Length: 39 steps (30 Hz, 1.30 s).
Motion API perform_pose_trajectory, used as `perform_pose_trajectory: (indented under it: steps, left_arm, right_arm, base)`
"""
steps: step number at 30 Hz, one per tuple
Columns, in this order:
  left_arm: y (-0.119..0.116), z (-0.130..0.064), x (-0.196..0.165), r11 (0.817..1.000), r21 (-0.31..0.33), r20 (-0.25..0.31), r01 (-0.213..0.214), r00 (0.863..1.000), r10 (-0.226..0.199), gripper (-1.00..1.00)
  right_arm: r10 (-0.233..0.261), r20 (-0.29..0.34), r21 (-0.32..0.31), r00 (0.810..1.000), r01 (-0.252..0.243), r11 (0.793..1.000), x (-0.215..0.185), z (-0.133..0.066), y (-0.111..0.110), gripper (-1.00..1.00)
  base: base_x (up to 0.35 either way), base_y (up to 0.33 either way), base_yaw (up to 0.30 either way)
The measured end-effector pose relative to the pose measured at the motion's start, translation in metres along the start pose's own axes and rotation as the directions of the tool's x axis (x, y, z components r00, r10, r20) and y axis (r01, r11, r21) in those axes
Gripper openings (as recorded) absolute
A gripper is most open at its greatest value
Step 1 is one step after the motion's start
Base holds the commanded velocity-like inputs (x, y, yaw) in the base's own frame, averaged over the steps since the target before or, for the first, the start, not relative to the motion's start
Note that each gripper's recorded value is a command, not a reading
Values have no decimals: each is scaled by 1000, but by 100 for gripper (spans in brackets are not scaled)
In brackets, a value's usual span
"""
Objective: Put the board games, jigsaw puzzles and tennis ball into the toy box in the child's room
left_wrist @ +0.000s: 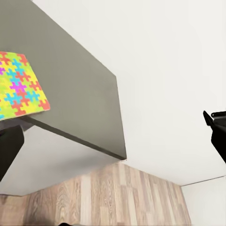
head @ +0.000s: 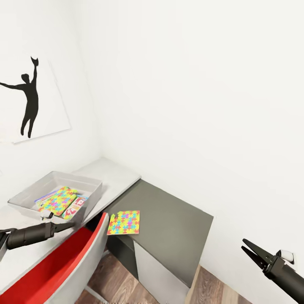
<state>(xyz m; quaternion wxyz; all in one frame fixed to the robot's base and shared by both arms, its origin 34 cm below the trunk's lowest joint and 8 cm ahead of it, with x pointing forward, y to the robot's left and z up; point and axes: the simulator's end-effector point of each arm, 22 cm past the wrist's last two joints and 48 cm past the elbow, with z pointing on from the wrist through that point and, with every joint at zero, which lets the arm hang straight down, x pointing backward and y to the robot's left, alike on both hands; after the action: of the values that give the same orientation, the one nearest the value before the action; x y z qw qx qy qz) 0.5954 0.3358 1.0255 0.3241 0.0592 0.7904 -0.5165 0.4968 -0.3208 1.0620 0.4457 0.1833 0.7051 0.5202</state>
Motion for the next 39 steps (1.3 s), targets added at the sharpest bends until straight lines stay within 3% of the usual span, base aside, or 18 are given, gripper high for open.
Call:
perform_pose_trajectory:
  steps: [19, 28, 39]
  left_arm:
    - [1, -4, -3, 1000, -6, 7, -2, 1000, 2, 100]
    - [2, -14, -12, 1000, -14, 49, -3, 999, 4, 100]
    - [2, -15, -13, 1000, -15, 55, -3, 998, 4, 100]
  right_arm:
    - [0, -5, -3, 1000, 0, 1000, 2, 1, 1, 100]
    - [8, -39, -16, 999, -8, 1000, 15, 10, 3, 100]
    - [9, -43, -16, 999, -9, 1000, 16, 11, 3, 100]
  base:
    - [-97, 10, 292]
    - [-90, 0, 292]
    - [-63, 0, 292]
